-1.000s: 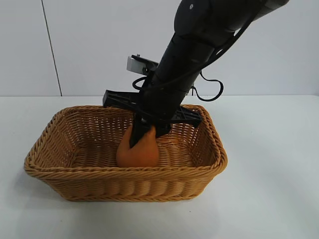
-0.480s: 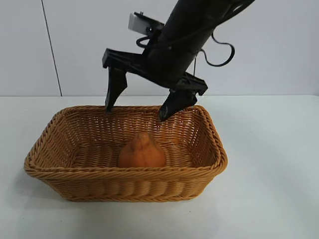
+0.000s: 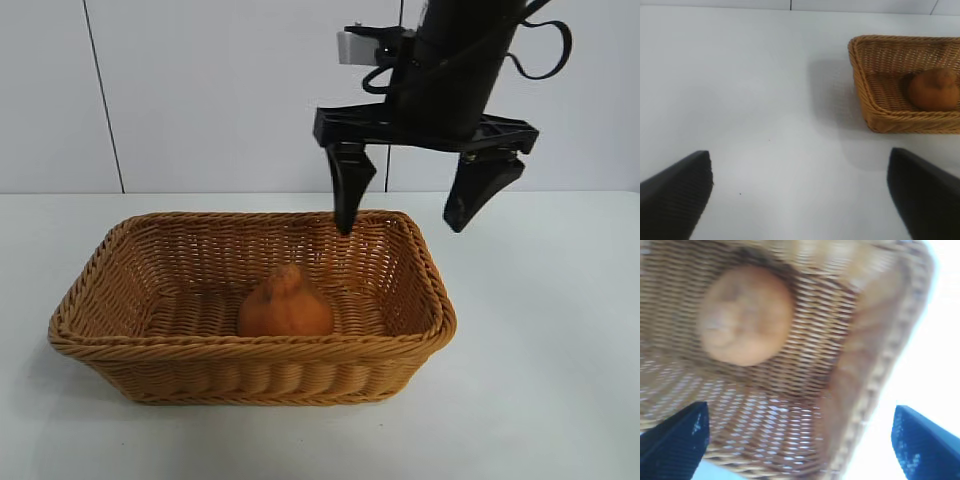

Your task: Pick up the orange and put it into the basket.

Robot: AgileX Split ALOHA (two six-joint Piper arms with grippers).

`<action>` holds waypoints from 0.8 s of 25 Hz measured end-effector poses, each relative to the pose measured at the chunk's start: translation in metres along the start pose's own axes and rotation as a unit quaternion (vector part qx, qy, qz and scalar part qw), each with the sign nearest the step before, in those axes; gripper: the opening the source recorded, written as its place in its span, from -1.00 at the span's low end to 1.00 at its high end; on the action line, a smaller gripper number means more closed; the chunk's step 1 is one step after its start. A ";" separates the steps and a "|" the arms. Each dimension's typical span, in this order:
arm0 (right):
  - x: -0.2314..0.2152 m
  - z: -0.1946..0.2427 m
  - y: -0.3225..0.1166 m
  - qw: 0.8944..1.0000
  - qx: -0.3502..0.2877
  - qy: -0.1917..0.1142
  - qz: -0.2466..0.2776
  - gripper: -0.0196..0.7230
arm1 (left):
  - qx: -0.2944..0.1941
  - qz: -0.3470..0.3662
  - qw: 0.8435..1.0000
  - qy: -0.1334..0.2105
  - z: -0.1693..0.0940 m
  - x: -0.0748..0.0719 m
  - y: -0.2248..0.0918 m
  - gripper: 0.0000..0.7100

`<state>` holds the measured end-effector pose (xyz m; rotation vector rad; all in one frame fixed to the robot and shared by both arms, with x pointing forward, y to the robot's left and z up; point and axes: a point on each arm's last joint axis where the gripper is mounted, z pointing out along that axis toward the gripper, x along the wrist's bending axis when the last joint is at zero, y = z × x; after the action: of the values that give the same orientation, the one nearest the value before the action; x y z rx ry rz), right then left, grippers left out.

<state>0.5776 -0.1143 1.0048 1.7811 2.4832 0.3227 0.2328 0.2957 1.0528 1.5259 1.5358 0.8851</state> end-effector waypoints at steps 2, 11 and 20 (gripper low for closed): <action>-0.022 -0.001 0.003 1.000 -0.002 -0.008 0.026 0.89 | 0.000 0.000 1.000 0.000 0.000 0.000 0.000 0.89; -0.132 -0.009 0.001 0.989 -0.007 -0.059 0.132 0.89 | 0.000 0.000 1.000 0.000 0.000 0.000 0.000 0.89; -0.170 -0.014 -0.022 0.985 0.074 -0.063 0.145 0.89 | 0.000 0.000 1.000 0.000 0.000 0.000 0.000 0.89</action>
<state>0.6099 -0.2833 1.0026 2.1527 2.2140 0.0371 0.2328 0.2957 1.0528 1.5259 1.5358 0.8851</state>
